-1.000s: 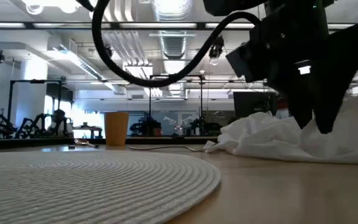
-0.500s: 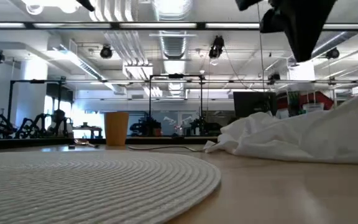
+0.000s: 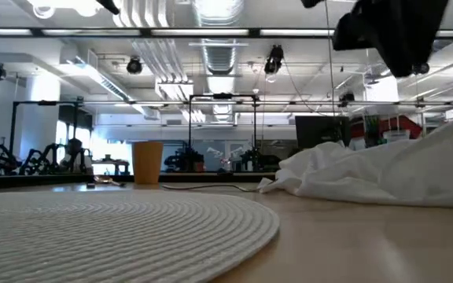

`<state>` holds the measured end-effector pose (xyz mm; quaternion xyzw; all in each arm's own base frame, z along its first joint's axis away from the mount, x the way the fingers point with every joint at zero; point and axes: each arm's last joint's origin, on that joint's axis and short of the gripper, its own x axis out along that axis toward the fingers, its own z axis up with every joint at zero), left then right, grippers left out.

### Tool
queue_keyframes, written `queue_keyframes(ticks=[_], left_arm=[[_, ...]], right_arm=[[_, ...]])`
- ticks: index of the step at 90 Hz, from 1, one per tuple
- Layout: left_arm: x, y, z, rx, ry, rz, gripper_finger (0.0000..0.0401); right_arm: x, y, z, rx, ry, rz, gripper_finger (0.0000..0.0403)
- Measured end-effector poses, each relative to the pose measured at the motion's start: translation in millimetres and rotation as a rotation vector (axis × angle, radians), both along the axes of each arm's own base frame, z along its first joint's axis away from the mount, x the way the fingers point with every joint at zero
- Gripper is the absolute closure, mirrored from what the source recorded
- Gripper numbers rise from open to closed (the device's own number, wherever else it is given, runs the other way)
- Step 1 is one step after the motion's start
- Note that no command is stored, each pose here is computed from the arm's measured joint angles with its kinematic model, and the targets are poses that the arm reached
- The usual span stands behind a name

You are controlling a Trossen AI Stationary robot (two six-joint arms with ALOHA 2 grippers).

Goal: Set table place
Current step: Fold the white napkin

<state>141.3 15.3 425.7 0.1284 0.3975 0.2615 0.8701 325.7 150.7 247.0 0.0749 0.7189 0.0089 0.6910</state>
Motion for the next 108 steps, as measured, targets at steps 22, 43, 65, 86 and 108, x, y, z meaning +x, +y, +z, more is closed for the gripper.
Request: queue_keyframes(ticks=[22,43,65,86,108], left_arm=[[-1.4,0.0,0.3,0.002,0.002,-0.003,0.0228],[-3.7,0.0,1.0,0.002,-0.003,-0.002,0.0228],[-7.5,0.0,1.7,0.002,-0.006,-0.003,0.0224],[-11.5,0.0,3.1,0.002,-0.018,-0.003,0.0234],[-15.0,0.1,4.2,0.002,-0.028,-0.003,0.0229]], right_arm=[[9.5,7.7,-29.5,-0.055,0.055,0.032,0.0162],[16.8,1.7,-39.8,-0.148,0.032,0.043,0.0167],[15.9,0.3,-44.5,-0.152,0.045,0.094,0.0186],[5.7,-6.7,-63.6,-0.179,0.121,0.114,0.0188],[2.3,-12.6,-71.9,-0.221,0.140,0.111,0.0210]])
